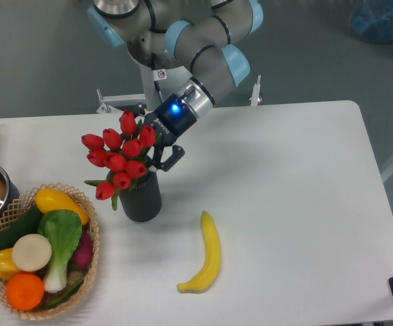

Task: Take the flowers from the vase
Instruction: 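Lower the gripper onto the tulip stems and close it around them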

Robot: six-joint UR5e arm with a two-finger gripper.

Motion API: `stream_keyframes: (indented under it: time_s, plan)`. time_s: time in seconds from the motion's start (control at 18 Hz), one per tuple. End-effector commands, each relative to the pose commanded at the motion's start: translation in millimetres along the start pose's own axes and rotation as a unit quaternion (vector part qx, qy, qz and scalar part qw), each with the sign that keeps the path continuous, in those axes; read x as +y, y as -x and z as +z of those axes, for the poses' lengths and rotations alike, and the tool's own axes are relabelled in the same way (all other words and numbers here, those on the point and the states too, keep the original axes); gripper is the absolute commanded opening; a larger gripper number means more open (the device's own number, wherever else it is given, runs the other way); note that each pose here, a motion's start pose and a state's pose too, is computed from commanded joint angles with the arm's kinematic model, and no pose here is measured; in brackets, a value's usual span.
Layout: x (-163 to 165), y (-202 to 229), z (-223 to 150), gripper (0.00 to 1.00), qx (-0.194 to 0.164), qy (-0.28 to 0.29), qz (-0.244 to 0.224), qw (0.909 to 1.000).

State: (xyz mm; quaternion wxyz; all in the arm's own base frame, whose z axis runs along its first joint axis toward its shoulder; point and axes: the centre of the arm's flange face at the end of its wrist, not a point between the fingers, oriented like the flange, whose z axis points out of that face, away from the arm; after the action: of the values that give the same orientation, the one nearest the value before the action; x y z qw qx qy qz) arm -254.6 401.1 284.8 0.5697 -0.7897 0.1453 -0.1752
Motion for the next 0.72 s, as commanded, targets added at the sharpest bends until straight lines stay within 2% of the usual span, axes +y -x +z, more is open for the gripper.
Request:
stream_keyframes:
  time_s: [0.11, 0.28, 0.72]
  plan:
    - [-3.8, 8.8, -3.3, 0.04, -0.004, -0.001, 0.004, 1.0000]
    - [-16.1, 17.6, -9.3, 0.02, -0.012, -0.003, 0.012, 0.9999]
    - [-56.3, 16.4, -25.4, 0.02, -0.029, -0.010, -0.032, 0.9990]
